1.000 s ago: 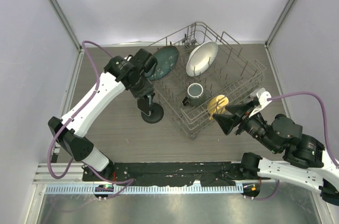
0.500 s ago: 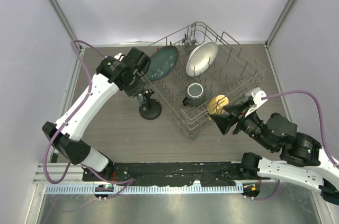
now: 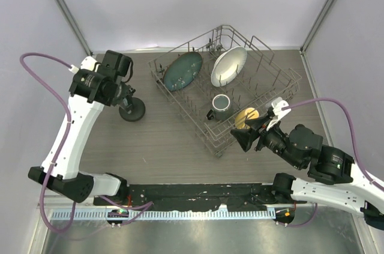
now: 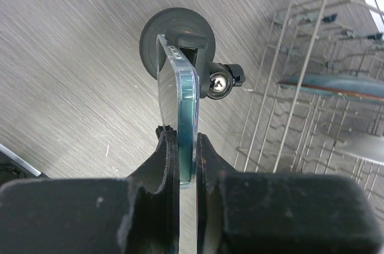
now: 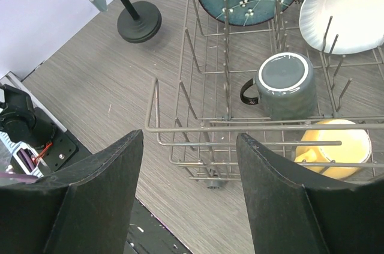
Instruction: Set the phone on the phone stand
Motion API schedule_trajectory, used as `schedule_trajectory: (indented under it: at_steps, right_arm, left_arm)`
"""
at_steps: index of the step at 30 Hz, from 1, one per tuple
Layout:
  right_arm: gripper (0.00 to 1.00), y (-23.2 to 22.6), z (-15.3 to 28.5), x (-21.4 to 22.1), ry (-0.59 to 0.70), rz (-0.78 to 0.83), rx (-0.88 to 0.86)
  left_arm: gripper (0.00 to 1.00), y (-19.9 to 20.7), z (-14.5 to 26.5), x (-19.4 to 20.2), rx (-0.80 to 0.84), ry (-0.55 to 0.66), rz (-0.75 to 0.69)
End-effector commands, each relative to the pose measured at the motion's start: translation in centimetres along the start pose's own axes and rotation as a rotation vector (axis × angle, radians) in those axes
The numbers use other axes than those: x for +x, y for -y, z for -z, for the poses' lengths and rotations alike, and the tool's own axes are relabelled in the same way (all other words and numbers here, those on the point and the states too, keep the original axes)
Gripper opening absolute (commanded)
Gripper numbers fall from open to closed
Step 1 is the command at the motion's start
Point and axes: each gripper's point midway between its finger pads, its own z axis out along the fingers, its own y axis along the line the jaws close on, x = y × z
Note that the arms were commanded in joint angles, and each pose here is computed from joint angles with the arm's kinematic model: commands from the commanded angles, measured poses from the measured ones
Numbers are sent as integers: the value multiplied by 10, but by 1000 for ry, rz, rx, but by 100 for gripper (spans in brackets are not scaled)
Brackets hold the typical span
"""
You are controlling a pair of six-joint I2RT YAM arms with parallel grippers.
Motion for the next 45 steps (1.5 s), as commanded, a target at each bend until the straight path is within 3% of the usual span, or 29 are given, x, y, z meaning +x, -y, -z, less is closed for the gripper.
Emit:
schedule_trajectory:
  at_steps: [1,13,26,28,30,31,34,40,44,45]
  right_arm:
    - [69,-11,-9,-12,33,-10,-31]
    - [69,-13,-13,-10,15,-3,-30]
    - [69,-27,-30,-3,-30,-2,-55]
    - [69,-29,-29,-3,-31,-12,-66]
    - [69,-28,-27,-4,-25,-17,-68]
    - [69,-28,-27,-3,-27,-17,-69]
    - [69,-27,-26,-5,-19,-19,-62]
    - [69,-30,-31,-3,-29,-11,-71]
    - [69,-35,-36,1,-45,0,-85]
    - [69,-38,-38,2,-47,7,-101]
  left_arm:
    - [0,-52,5,-10,-218,59,-10]
    - [2,-61,-33,8,-338,27,108]
    - [1,-64,-42,5,-312,48,299]
    - [9,-70,-46,10,-316,43,327]
    - [37,-71,-49,15,-309,39,338]
    - [61,-71,-48,15,-294,35,340]
    - [85,-61,-47,13,-235,25,315]
    - [100,-62,-35,-3,-135,72,99]
    - [100,-64,-16,-14,29,149,-9]
    - [98,-69,-22,-4,55,131,-138]
